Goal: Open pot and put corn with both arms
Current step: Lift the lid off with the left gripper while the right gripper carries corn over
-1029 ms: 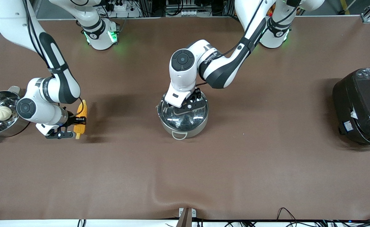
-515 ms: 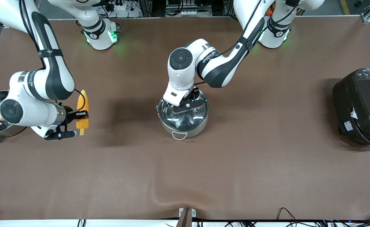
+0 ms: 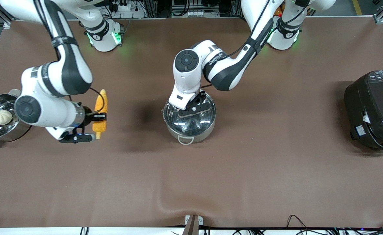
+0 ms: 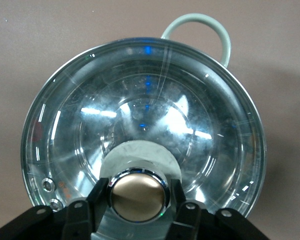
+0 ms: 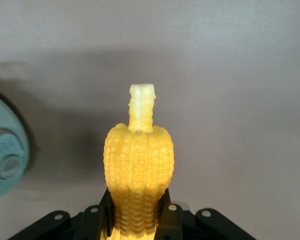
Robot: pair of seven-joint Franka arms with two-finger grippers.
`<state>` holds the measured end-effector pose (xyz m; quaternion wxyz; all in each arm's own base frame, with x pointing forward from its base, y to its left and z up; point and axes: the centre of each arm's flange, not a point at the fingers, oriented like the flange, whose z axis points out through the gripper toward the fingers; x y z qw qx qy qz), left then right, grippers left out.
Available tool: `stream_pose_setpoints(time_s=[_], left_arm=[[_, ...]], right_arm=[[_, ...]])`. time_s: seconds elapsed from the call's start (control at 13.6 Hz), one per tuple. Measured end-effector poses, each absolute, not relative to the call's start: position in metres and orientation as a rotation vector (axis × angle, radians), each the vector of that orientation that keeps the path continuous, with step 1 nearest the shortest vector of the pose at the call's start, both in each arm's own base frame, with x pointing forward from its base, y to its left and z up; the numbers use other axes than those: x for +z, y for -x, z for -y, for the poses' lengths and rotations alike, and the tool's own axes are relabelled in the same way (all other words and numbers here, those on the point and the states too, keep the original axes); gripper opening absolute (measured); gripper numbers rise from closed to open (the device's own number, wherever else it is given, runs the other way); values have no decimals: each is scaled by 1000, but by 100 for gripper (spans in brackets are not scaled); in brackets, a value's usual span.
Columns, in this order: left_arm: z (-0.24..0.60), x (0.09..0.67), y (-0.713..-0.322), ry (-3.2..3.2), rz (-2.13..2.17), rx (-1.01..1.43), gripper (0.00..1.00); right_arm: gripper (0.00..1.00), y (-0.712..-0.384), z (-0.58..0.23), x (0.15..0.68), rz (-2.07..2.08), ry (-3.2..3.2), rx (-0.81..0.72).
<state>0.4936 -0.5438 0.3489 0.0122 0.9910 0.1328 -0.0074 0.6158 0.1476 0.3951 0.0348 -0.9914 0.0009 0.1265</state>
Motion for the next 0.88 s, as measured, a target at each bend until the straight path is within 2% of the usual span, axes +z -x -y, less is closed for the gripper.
stream_pose_setpoints(time_s=[0.07, 0.59, 0.88], left_arm=[[544, 349, -494, -3089, -415, -22, 51], [540, 359, -498, -3083, -426, -15, 51], [498, 428, -517, -3085, -499, -4, 51]], right_arm=[[37, -615, -159, 400, -17, 3048, 376], [37, -613, -191, 412, -73, 3021, 357], [37, -613, -199, 416, -152, 2985, 361]])
